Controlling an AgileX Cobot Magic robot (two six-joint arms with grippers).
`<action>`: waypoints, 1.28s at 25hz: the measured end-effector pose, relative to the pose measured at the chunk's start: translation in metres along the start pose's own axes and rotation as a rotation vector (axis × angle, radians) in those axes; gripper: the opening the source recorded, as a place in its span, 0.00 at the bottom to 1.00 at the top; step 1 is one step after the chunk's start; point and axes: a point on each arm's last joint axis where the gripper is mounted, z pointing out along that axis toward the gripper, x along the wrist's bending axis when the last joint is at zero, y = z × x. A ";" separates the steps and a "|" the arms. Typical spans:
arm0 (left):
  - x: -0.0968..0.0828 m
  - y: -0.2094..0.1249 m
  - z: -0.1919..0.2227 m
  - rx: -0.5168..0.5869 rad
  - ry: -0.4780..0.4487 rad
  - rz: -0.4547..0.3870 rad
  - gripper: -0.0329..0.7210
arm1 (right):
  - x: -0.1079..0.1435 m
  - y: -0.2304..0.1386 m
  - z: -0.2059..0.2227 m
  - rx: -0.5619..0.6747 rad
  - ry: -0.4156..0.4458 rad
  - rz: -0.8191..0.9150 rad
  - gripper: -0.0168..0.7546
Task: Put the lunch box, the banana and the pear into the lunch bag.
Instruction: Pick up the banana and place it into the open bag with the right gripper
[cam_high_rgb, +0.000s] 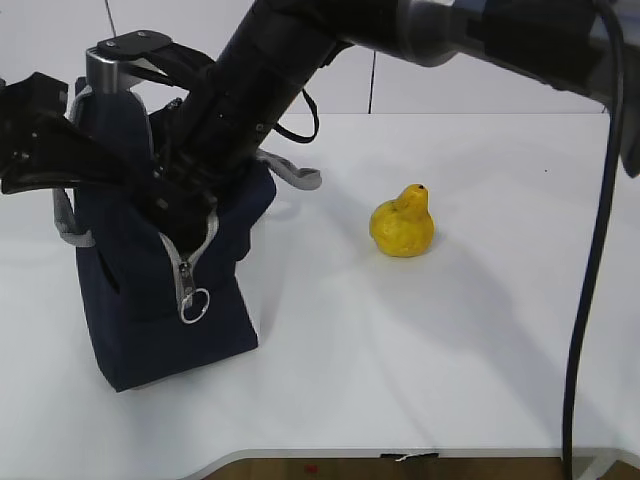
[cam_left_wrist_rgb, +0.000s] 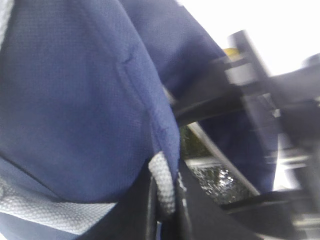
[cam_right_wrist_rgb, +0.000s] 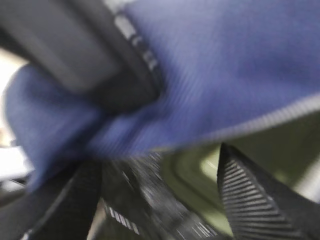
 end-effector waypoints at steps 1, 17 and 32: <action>0.000 0.000 0.000 0.000 0.000 0.000 0.07 | 0.000 0.000 0.000 0.001 -0.004 -0.001 0.74; 0.001 0.001 0.000 -0.008 0.013 0.007 0.07 | 0.019 0.012 -0.083 0.140 -0.336 -0.113 0.75; 0.002 0.001 0.000 -0.012 0.019 0.011 0.07 | -0.078 -0.117 -0.180 0.065 -0.483 0.615 0.75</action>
